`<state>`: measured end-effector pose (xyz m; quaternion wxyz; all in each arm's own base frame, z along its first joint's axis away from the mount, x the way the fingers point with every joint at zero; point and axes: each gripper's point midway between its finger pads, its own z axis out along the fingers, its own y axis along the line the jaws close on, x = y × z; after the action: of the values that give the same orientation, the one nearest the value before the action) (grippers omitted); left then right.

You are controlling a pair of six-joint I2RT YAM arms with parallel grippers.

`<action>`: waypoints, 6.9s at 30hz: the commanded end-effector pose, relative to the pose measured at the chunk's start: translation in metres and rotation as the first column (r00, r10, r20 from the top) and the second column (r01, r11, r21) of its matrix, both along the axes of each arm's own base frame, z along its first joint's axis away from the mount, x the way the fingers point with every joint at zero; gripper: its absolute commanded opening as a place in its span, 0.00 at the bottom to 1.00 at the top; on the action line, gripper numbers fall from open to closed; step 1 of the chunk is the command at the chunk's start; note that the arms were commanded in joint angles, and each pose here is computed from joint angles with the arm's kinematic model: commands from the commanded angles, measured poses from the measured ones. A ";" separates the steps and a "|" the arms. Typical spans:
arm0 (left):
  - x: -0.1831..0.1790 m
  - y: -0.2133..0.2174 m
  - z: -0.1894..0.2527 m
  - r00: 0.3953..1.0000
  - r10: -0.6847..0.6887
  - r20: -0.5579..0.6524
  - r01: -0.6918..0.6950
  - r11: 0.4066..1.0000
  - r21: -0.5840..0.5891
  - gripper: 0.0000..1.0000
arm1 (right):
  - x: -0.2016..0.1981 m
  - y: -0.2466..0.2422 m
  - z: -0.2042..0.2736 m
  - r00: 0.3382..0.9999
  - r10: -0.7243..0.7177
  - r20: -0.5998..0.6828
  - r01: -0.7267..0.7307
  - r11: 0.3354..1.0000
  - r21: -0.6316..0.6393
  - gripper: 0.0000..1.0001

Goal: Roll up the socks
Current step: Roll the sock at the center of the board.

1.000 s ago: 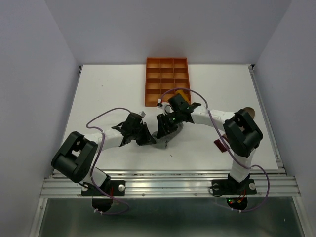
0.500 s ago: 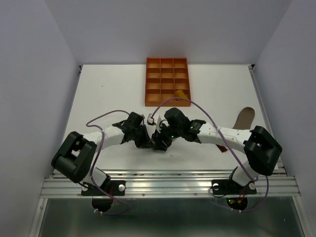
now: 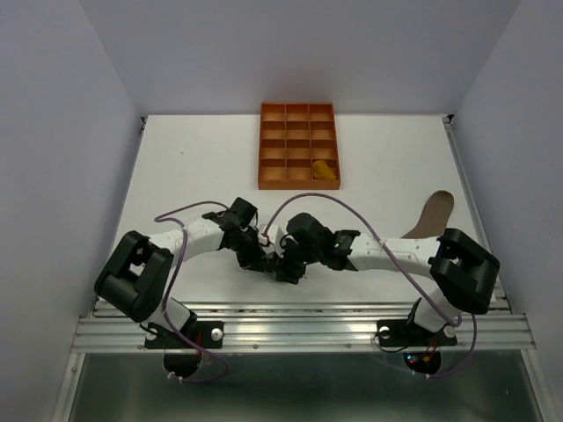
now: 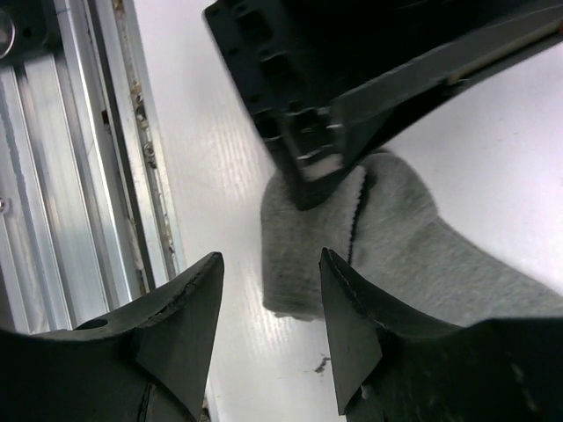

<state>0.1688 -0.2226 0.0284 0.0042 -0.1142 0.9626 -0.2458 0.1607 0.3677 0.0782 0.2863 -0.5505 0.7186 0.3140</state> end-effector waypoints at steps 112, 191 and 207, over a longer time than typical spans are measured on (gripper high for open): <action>0.045 -0.033 -0.033 0.964 -0.164 0.212 0.164 0.986 0.019 0.53 | 0.012 -0.132 -0.143 0.426 -0.762 -0.488 0.607 0.641 -0.470 0.11; 0.009 0.034 0.023 0.995 0.095 0.019 -0.097 0.948 0.304 0.00 | 0.012 0.036 -0.057 0.904 -0.234 0.358 0.286 0.953 -0.099 0.06; 0.073 0.132 0.071 0.905 0.344 0.250 -0.408 0.870 0.277 0.29 | 0.005 0.051 -0.067 0.875 0.070 0.478 -0.039 0.996 -0.075 0.01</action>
<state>0.2080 -0.1310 0.0863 0.0828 -0.2571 0.9535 -0.1336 0.1872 0.4403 0.0704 0.5144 -0.5543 0.6314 0.1718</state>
